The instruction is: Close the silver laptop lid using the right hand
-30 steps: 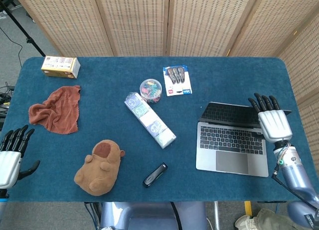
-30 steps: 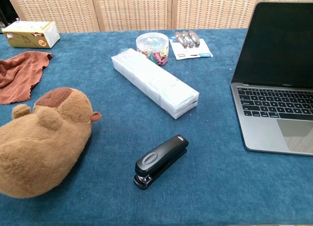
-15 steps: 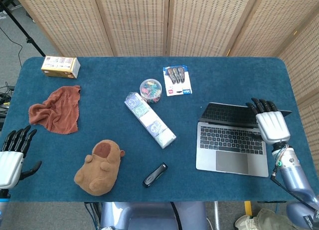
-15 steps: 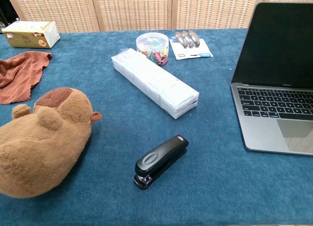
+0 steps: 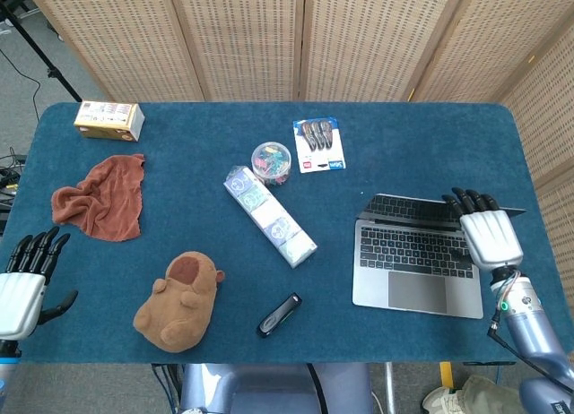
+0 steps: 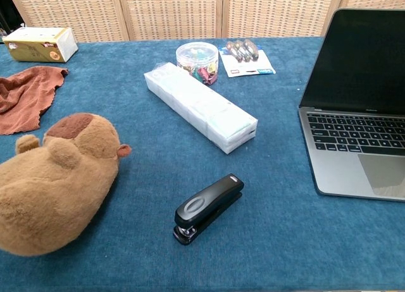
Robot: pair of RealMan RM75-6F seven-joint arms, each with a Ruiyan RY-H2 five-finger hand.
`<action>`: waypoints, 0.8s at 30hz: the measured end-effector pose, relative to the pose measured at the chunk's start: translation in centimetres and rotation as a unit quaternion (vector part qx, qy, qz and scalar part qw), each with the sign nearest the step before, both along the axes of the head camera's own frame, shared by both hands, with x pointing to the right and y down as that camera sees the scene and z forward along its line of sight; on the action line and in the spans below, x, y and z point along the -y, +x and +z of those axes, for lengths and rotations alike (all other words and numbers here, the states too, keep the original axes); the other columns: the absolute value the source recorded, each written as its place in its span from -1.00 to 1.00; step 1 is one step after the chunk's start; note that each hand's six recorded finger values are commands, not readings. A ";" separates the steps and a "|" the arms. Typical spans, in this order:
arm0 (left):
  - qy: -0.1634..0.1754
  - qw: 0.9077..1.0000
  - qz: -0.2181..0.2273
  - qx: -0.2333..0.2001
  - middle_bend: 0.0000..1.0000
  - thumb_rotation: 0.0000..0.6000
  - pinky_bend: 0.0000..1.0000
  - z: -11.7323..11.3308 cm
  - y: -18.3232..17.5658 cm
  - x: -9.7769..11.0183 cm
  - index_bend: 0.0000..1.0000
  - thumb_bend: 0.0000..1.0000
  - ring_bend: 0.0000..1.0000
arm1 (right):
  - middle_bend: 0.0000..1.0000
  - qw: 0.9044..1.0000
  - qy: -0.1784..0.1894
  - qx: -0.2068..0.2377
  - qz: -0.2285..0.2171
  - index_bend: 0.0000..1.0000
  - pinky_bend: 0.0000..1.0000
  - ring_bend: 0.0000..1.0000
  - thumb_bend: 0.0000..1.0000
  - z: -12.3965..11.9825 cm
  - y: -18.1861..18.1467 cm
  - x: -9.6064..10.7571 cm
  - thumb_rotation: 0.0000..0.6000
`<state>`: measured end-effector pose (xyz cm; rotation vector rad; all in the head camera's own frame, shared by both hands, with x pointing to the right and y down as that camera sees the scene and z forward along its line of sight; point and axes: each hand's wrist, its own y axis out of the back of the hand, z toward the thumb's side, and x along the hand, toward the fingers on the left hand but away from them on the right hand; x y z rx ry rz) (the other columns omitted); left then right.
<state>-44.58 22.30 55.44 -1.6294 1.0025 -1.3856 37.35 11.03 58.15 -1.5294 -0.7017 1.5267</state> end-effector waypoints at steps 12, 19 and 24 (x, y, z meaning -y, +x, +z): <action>-0.001 1.000 0.008 -0.005 -1.00 1.00 -1.00 -0.1 0.5 -0.2 -0.86 -0.51 -1.00 | -0.81 1.000 -0.023 0.002 0.018 -0.72 -0.67 -0.74 -0.64 -0.4 0.3 -3.7 1.00; -0.006 1.000 0.014 -0.012 -1.00 1.00 -1.00 0.0 0.9 -0.3 -0.85 -0.51 -1.00 | -0.82 0.999 -0.025 0.009 0.018 -0.72 -0.67 -0.75 -0.63 -1.4 -0.1 -5.9 1.00; -0.004 1.000 0.017 -0.017 -1.00 1.00 -1.00 -0.3 1.1 -0.4 -0.84 -0.51 -1.00 | -0.82 0.999 -0.038 0.012 0.016 -0.72 -0.67 -0.75 -0.63 -1.5 -0.5 -8.0 1.00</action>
